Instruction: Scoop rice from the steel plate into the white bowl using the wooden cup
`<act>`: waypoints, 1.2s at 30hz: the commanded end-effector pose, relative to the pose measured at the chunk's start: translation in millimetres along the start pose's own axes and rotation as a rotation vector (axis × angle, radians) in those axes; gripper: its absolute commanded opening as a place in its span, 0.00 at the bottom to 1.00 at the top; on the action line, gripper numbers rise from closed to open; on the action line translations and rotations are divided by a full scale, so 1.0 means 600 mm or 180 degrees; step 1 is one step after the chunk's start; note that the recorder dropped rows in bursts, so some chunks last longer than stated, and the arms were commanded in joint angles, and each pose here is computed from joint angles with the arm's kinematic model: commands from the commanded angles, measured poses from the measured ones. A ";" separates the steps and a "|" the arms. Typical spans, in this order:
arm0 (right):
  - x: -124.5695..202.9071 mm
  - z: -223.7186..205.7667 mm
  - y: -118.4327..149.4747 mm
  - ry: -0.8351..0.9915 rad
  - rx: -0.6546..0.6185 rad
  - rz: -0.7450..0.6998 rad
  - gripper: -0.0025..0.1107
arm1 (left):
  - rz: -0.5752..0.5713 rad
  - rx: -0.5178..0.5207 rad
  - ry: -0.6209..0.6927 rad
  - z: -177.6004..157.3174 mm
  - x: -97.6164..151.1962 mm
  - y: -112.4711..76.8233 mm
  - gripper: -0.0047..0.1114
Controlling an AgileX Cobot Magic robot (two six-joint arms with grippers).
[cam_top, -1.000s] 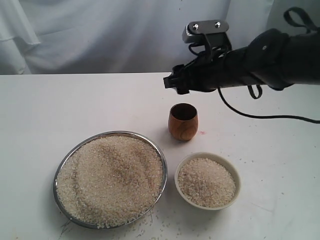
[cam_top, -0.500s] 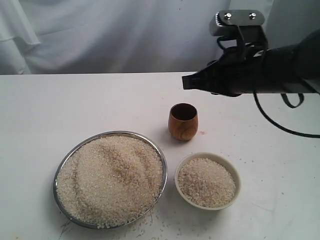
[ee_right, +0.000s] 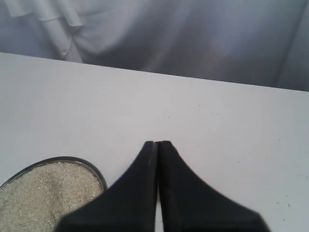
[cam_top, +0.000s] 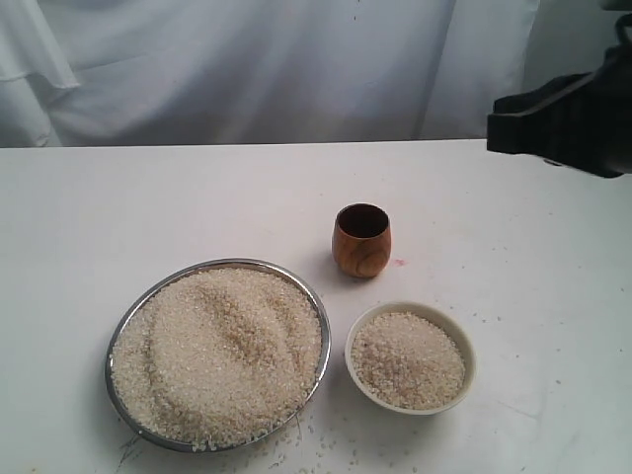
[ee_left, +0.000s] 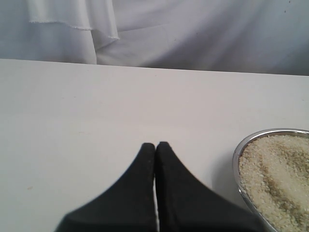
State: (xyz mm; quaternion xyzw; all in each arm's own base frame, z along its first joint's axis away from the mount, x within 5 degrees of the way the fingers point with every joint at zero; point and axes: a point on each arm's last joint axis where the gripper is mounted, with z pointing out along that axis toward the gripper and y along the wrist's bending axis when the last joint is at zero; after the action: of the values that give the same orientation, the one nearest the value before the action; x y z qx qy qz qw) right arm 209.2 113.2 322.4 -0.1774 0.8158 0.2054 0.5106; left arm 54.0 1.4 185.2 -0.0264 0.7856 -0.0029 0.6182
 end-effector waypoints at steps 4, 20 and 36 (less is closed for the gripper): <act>0.017 -0.046 -0.014 -0.0257 0.0203 -0.0051 0.02 | -0.0008 -0.0004 -0.0020 0.000 0.001 0.000 0.04; 0.198 -0.181 -0.079 -0.0905 0.1492 0.0163 0.02 | -0.0008 -0.0004 -0.0020 0.000 0.001 0.000 0.04; 0.305 -0.191 -0.067 -0.1006 0.1506 0.0299 0.02 | -0.0008 -0.0004 -0.0020 0.000 0.001 0.000 0.04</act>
State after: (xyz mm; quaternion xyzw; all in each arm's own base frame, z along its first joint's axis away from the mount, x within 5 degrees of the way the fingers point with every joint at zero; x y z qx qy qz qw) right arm 68.6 5.2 201.7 0.0119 0.7458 0.0534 0.6640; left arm 54.0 1.4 185.2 -0.0264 0.7856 -0.0029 0.6182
